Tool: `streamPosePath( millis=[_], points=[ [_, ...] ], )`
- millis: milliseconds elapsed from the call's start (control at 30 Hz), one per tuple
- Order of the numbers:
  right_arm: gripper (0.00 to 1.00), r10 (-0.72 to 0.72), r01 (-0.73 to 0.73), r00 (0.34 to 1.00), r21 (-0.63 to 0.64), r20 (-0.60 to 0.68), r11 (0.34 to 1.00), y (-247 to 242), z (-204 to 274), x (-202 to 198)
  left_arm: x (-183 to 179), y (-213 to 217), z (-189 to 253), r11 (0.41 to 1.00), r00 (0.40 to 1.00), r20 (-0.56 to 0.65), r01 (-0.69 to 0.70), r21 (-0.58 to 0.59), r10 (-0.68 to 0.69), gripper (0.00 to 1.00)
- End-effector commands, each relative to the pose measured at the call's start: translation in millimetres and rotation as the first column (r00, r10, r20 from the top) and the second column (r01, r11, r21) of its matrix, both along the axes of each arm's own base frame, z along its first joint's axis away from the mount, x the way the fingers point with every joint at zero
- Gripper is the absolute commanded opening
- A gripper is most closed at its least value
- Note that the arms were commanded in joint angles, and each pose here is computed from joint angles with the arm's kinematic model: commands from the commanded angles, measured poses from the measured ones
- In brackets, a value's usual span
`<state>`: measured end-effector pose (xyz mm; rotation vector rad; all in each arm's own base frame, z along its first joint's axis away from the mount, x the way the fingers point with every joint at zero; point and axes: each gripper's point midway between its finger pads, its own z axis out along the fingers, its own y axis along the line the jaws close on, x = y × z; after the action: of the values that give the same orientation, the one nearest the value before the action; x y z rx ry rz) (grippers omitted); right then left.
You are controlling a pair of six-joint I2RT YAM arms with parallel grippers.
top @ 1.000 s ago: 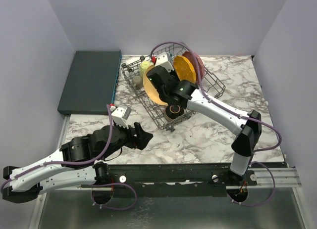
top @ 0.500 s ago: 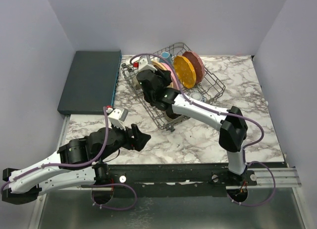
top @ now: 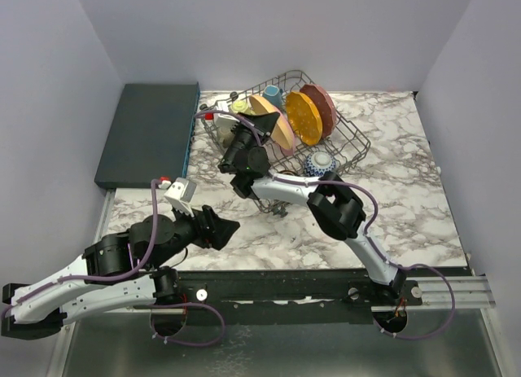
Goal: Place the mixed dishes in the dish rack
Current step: Insert the plate into the dish rack.
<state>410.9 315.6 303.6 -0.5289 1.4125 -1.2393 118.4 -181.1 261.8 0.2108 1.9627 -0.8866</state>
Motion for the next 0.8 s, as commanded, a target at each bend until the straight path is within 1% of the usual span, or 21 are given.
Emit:
streamPosePath(
  millis=[0, 233, 600, 700, 767],
  points=[
    [0.0, -0.052, 0.029, 0.994, 0.22, 0.096, 0.975, -23.3, 22.6, -21.6, 2.9, 9.9, -3.1, 0.999, 0.999, 0.007, -0.038, 0.002, 0.038, 0.79],
    [0.0, -0.056, 0.039, 0.996, 0.235, 0.068, 0.971, -20.8, 14.1, -24.8, 3.3, 7.7, -6.1, 0.999, 0.999, 0.001, -0.035, 0.022, 0.035, 0.79],
    [0.0, -0.069, 0.046, 0.996, 0.32, 0.063, 0.946, -26.1, 23.1, -33.5, 2.7, 8.3, -5.7, 0.999, 0.999, -0.001, -0.035, 0.016, 0.035, 0.79],
    [0.0, -0.076, 0.059, 0.996, 0.321, 0.041, 0.945, -25.7, 14.5, -34.3, 2.6, 8.0, -6.1, 0.999, 0.999, -0.002, -0.034, 0.017, 0.034, 0.79],
    [0.0, -0.087, 0.076, 0.996, 0.351, 0.016, 0.933, -27.2, 9.7, -36.7, 2.6, 7.4, -7.0, 0.999, 0.999, -0.003, -0.032, 0.022, 0.032, 0.79]
  ],
)
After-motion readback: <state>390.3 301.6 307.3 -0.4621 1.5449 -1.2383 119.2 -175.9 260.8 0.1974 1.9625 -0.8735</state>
